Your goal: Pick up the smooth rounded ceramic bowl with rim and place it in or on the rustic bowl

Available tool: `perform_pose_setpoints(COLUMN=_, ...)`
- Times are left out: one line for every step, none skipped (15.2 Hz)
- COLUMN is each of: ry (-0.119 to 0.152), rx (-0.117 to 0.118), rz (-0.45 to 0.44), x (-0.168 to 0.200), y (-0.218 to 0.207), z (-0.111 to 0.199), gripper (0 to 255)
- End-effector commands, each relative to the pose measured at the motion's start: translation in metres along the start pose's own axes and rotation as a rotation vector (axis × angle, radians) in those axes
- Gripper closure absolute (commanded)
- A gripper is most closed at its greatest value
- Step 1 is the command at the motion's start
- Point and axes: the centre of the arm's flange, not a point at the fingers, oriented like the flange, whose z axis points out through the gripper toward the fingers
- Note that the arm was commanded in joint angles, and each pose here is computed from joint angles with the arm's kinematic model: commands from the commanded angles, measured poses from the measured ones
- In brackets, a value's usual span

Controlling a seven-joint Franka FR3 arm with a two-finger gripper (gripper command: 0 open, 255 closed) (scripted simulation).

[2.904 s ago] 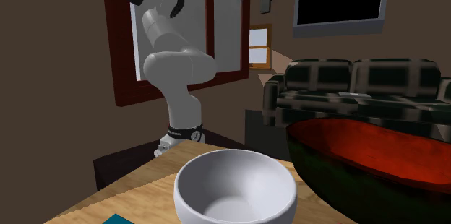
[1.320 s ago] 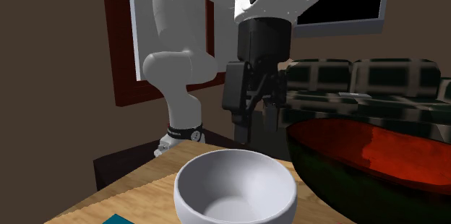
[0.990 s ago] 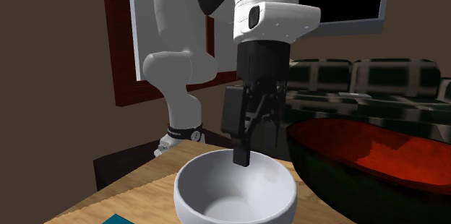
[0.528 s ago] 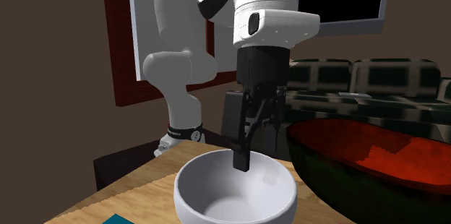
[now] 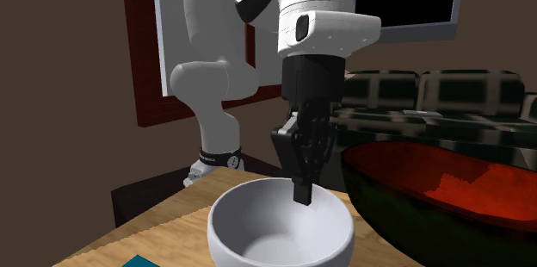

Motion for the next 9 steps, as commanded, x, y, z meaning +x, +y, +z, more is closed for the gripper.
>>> perform_pose_setpoints(ry=-0.001, rx=0.0, rz=0.0, x=0.0, y=0.0, z=0.0, gripper=255)
perform_pose_setpoints(ry=-0.001, rx=0.0, rz=0.0, x=0.0, y=0.0, z=0.0, gripper=255)
perform_pose_setpoints(ry=-0.001, rx=0.0, rz=0.0, x=0.0, y=0.0, z=0.0, gripper=255)
perform_pose_setpoints(ry=-0.001, rx=0.0, rz=0.0, x=0.0, y=0.001, z=-0.005, gripper=255)
perform_pose_setpoints(ry=-0.001, rx=0.0, rz=0.0, x=0.0, y=0.001, z=-0.01, gripper=255)
perform_pose_setpoints(ry=-0.001, rx=0.0, rz=0.0, x=0.0, y=0.002, z=-0.015, gripper=255)
perform_pose_setpoints(ry=-0.001, rx=0.0, rz=0.0, x=0.001, y=0.002, z=-0.021, gripper=255)
perform_pose_setpoints(ry=-0.001, rx=0.0, rz=0.0, x=0.001, y=0.003, z=-0.026, gripper=255)
perform_pose_setpoints(ry=-0.001, rx=0.0, rz=0.0, x=0.001, y=0.003, z=-0.031, gripper=255)
